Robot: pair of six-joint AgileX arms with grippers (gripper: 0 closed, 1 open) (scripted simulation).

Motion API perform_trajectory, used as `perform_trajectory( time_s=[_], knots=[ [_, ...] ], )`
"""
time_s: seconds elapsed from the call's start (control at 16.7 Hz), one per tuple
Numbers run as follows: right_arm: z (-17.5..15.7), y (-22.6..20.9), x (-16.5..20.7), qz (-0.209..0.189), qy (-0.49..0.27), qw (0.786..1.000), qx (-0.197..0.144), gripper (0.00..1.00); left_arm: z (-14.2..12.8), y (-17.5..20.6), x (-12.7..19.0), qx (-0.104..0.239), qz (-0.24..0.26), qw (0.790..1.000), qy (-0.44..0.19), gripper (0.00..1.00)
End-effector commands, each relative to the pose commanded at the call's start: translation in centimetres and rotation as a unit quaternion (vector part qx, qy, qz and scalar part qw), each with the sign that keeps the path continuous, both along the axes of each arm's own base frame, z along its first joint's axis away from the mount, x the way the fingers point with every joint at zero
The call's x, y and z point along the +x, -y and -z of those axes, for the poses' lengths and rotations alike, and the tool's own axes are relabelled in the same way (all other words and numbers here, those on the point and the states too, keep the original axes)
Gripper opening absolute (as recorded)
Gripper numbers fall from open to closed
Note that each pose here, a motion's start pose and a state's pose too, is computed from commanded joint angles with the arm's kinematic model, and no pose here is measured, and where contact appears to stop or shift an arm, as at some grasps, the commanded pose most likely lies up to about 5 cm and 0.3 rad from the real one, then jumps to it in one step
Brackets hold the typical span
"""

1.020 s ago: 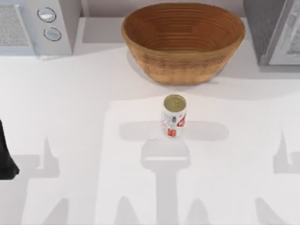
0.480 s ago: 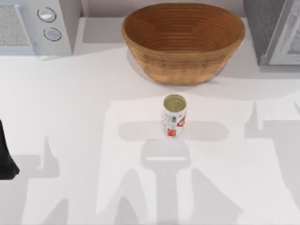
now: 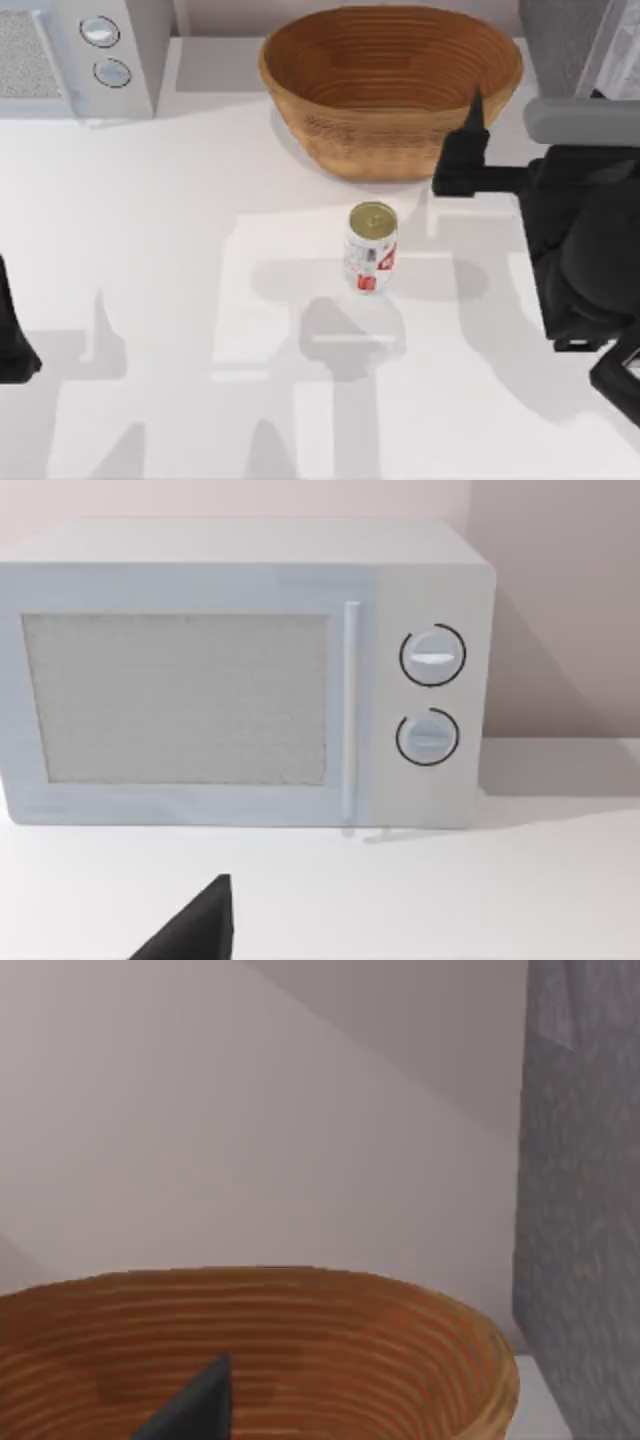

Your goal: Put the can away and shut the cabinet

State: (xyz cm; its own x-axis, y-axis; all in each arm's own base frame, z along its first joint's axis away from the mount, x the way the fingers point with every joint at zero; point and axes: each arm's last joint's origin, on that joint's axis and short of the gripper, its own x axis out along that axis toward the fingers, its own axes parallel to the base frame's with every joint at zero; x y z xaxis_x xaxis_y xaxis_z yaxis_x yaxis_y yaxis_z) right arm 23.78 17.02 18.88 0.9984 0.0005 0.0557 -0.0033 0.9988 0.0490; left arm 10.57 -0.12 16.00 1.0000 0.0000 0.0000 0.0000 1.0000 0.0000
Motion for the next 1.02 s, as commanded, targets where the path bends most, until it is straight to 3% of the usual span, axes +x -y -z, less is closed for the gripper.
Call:
perform_trajectory(
  time_s=[0.3, 0.6, 0.78, 1.02],
  knots=[
    [8.1, -7.7, -0.1, 0.002, -0.013, 1.0, -0.008, 1.0, 0.0, 0.0, 0.0, 0.0, 0.0, 1.0, 0.0, 1.0],
    [15.6, -11.2, -2.6, 0.005, -0.023, 1.0, -0.02, 1.0, 0.0, 0.0, 0.0, 0.0, 0.0, 1.0, 0.0, 1.0],
    [17.6, -11.7, -3.5, 0.006, -0.025, 0.999, -0.024, 1.0, 0.0, 0.0, 0.0, 0.0, 0.0, 1.0, 0.0, 1.0],
    [17.8, -11.7, -3.6, 0.006, -0.025, 0.999, -0.024, 1.0, 0.0, 0.0, 0.0, 0.0, 0.0, 1.0, 0.0, 1.0]
  ],
)
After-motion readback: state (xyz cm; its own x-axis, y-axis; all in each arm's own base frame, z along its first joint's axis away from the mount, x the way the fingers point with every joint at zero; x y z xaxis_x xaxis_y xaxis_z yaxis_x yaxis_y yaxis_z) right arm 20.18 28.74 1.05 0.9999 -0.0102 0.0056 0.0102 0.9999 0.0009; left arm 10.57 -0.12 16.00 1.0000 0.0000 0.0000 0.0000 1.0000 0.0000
